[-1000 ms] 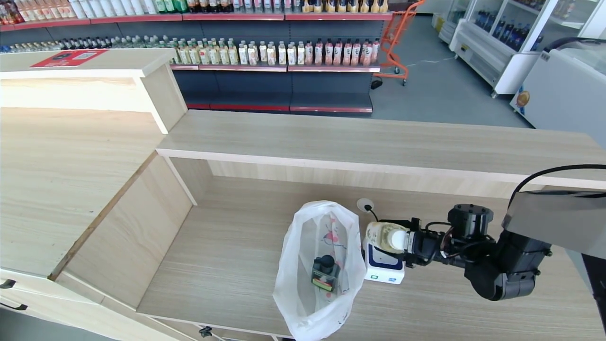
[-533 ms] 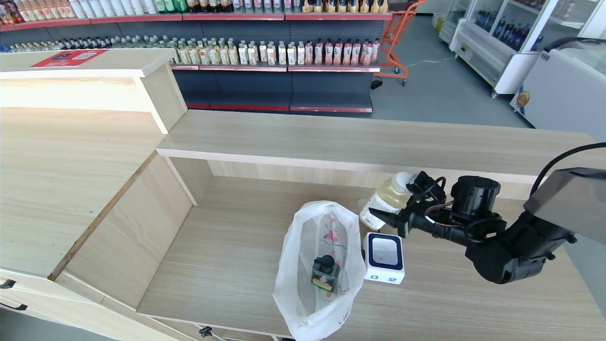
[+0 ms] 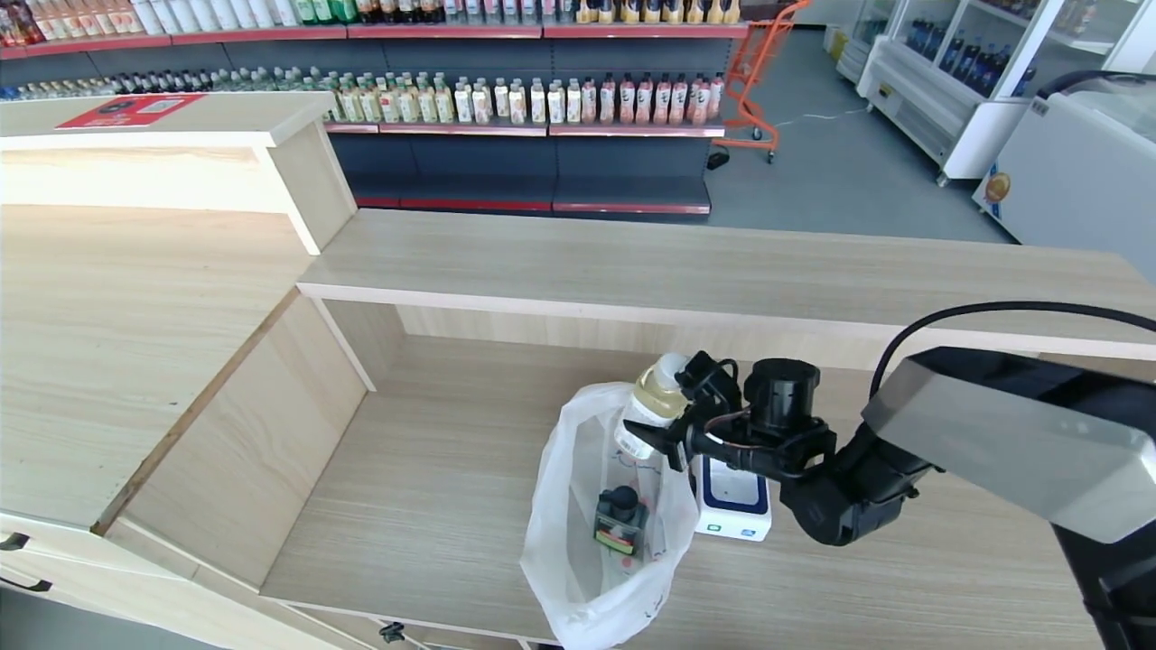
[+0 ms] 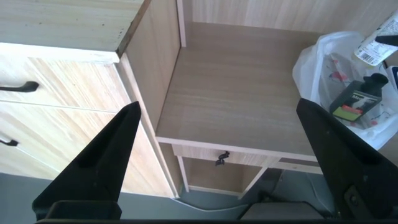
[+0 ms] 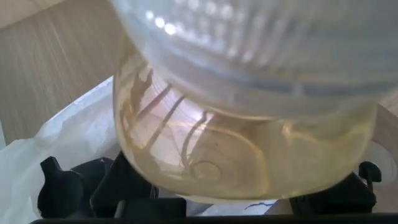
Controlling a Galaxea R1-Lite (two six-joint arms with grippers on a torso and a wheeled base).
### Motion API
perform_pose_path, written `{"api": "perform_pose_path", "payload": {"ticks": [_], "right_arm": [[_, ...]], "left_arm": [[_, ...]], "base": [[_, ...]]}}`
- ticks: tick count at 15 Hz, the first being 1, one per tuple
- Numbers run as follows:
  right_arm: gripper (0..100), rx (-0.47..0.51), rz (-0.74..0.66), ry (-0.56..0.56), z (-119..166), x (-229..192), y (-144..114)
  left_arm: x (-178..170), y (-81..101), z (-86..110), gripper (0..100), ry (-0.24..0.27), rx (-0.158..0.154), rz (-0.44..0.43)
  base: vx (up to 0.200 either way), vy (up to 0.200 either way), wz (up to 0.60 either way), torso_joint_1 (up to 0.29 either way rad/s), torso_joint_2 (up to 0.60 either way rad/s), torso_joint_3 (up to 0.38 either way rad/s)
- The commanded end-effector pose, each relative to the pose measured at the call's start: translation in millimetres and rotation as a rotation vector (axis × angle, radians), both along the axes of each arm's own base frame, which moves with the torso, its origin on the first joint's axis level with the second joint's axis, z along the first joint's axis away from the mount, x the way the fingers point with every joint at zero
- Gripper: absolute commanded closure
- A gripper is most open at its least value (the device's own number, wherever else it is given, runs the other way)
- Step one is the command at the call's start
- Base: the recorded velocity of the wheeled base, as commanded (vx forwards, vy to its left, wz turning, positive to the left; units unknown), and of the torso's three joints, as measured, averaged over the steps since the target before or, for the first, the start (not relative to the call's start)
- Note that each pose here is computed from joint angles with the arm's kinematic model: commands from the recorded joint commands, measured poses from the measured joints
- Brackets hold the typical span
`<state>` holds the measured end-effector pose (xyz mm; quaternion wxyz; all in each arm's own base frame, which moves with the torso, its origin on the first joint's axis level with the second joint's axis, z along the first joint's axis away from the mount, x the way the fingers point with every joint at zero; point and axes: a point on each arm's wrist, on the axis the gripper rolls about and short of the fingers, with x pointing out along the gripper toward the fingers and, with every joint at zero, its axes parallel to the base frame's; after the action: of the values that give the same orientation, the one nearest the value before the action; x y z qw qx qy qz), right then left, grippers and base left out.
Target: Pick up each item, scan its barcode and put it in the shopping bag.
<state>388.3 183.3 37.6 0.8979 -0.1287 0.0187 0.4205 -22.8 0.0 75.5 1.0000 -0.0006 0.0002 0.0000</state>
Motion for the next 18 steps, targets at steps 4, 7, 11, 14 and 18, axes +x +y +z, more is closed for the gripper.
{"api": "perform_pose_path", "payload": {"ticks": [4,7,11,14,18], "right_arm": [[100,-0.052,0.003,0.078,-60.4,8.7,13.7],[0,-0.062,0.007,0.049,-68.9,17.3,17.1],[0,-0.02,0.0,0.044,-51.3,18.9,16.3],[0,0.203,-0.037,0.157,52.4,-17.8,-1.5],[0,0.274,-0.105,0.354,160.7,-159.3,-79.9]], "left_arm": [[0.1,0.0,0.0,0,0.001,0.0,0.0],[0.1,0.0,0.0,0,0.001,0.0,0.0],[0.1,0.0,0.0,0,0.001,0.0,0.0],[0.1,0.0,0.0,0,0.001,0.0,0.0],[0.1,0.0,0.0,0,0.001,0.0,0.0]], "base": [[0.0,0.0,0.0,0.0,0.0,0.0],[0.0,0.0,0.0,0.0,0.0,0.0],[0.0,0.0,0.0,0.0,0.0,0.0],[0.0,0.0,0.0,0.0,0.0,0.0],[0.0,0.0,0.0,0.0,0.0,0.0]]}}
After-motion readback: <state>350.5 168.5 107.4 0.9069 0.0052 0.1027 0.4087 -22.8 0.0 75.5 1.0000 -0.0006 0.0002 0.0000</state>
